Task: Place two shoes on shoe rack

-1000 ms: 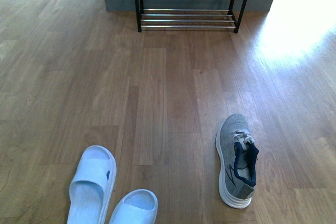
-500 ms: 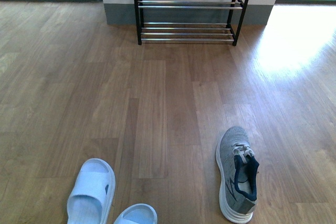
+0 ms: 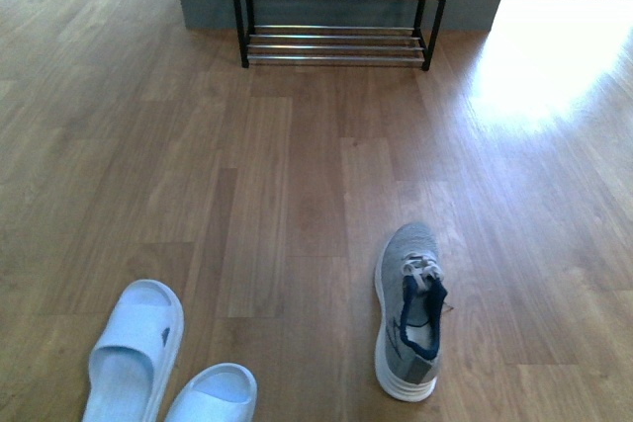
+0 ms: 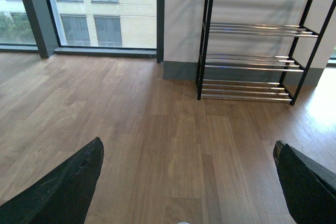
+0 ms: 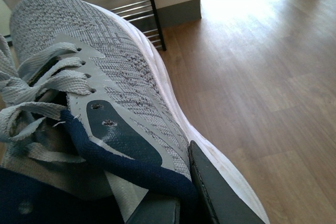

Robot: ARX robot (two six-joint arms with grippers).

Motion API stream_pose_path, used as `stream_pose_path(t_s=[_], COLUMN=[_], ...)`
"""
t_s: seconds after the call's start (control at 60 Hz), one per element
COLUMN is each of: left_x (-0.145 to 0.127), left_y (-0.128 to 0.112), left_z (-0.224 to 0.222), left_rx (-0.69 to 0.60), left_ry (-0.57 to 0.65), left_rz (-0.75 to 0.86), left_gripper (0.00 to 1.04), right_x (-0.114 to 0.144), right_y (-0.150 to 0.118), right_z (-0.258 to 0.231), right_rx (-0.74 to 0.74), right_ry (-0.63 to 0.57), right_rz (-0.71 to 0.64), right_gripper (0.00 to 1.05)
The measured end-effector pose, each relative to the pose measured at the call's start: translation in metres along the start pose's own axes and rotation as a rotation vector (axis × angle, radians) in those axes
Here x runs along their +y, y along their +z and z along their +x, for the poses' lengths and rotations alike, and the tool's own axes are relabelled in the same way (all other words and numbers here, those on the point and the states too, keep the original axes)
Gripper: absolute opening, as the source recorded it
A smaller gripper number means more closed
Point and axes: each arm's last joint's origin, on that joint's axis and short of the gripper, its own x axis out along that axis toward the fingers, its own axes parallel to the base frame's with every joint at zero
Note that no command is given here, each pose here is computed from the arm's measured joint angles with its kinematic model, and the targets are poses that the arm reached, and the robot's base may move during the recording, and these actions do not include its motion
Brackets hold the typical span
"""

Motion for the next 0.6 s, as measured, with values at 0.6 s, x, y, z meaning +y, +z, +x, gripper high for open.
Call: stream_pose_path(t_s=[0.6], left_x=[-0.0001], left_y=[0.0], left_z=[0.0], left_rx=[0.0], left_ry=[-0.003], left_rz=[0.0], left_gripper=[0.95], right_x=[-0.0005], right_y=[-0.0003], right_z=[0.0], right_rx=[-0.001], right_ry=[-0.016], right_rz=[0.001], right_gripper=[0.01])
